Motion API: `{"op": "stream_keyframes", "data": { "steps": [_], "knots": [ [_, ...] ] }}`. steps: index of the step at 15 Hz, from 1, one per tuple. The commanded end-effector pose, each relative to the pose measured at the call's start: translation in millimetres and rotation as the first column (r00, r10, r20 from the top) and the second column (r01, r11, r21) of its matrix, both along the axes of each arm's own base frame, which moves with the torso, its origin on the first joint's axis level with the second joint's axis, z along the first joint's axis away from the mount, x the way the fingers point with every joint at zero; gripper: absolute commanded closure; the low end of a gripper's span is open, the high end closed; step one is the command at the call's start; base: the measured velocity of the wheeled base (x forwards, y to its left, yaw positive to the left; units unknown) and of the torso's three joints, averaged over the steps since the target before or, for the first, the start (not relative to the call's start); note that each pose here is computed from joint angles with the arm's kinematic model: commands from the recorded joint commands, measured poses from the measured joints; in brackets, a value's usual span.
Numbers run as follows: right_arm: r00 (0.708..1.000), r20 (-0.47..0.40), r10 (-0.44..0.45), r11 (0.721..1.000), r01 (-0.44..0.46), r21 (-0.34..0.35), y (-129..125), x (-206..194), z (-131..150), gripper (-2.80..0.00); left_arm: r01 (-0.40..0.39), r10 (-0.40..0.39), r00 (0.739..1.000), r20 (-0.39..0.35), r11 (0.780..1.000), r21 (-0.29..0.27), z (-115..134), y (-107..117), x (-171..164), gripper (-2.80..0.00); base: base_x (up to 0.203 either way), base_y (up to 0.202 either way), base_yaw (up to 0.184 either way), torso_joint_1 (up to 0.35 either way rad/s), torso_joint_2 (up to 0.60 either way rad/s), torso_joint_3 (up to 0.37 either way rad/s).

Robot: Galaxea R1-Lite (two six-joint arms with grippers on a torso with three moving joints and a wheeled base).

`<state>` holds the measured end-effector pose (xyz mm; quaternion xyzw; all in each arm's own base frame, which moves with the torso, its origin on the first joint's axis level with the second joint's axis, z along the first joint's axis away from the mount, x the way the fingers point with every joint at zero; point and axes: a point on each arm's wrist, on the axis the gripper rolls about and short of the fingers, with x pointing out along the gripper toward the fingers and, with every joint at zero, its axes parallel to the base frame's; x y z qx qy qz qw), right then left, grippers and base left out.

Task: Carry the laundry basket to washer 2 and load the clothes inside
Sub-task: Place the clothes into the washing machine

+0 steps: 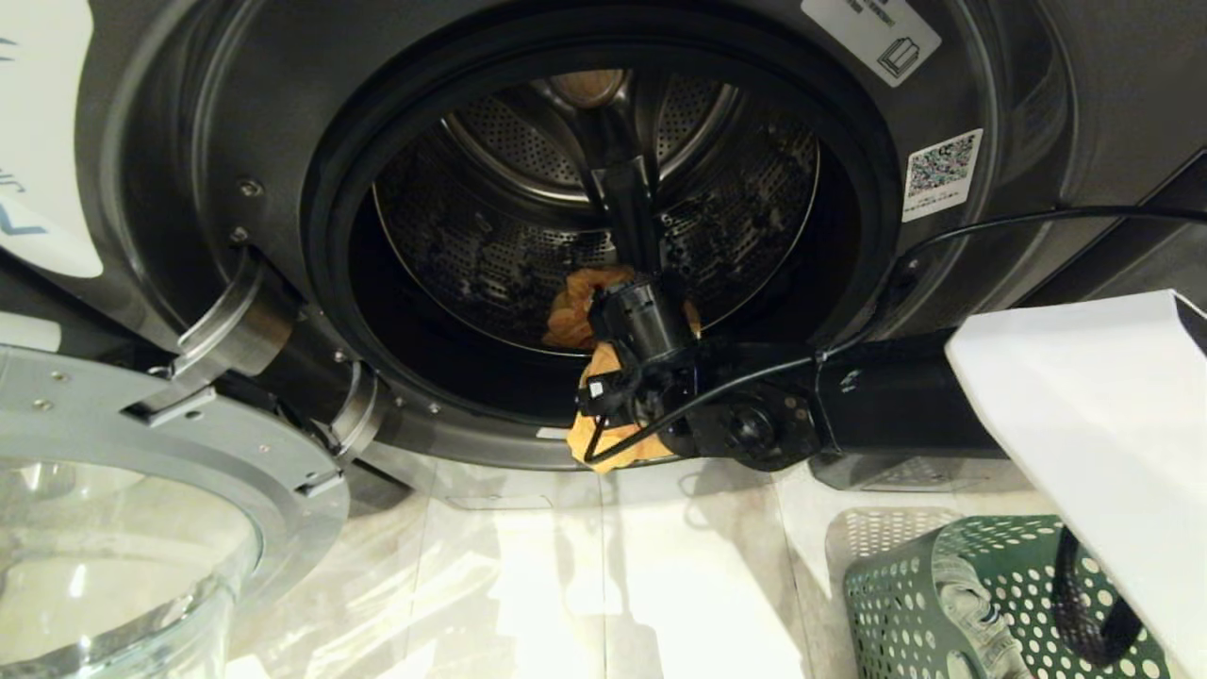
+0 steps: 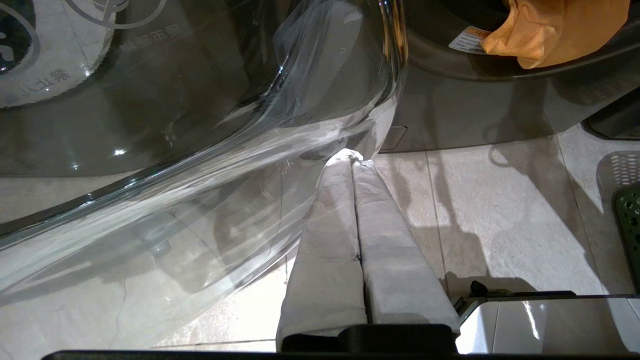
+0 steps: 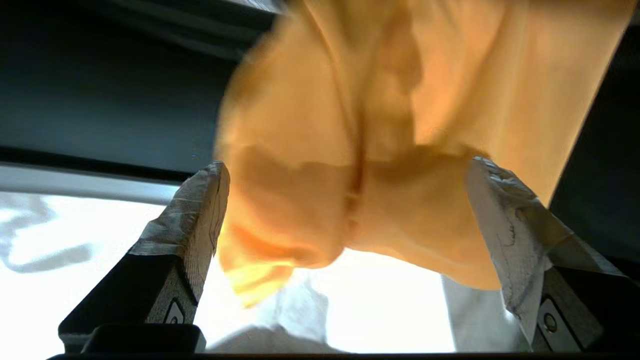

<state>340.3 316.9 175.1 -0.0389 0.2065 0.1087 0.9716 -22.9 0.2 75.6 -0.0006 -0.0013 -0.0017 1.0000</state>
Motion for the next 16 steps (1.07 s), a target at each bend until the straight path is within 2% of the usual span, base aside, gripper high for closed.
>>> {"op": "stream_keyframes", "data": {
  "steps": [1, 3, 10, 16],
  "knots": [
    [0.999, -0.042, -0.018, 0.999, 0.017, -0.042, 2, 12, -23, -2.80, 0.000, 0.000, 1.000, -0.001, 1.000, 0.000, 0, 0, 0, 0.00, 0.000, 0.000, 0.000, 0.000, 0.00, 0.000],
    [0.995, -0.092, -0.044, 0.995, 0.036, -0.090, -4, 20, -39, -2.80, 0.000, 0.000, 1.000, -0.001, 1.000, 0.000, 0, 0, 0, 0.00, 0.000, 0.000, 0.000, 0.000, 0.00, 0.000],
    [0.993, -0.103, -0.053, 0.993, 0.041, -0.112, -2, 30, -52, -2.80, 0.000, 0.000, 1.000, 0.001, 1.000, 0.000, 0, 0, 0, 0.00, 0.000, 0.000, 0.000, 0.000, 0.00, 0.000],
    [0.996, -0.067, -0.061, 0.995, 0.055, -0.088, -2, 30, -37, -2.80, 0.000, 0.000, 1.000, 0.000, 1.000, 0.000, 0, 0, 0, 0.00, 0.000, 0.000, 0.000, 0.000, 0.00, 0.000]
  ]
}}
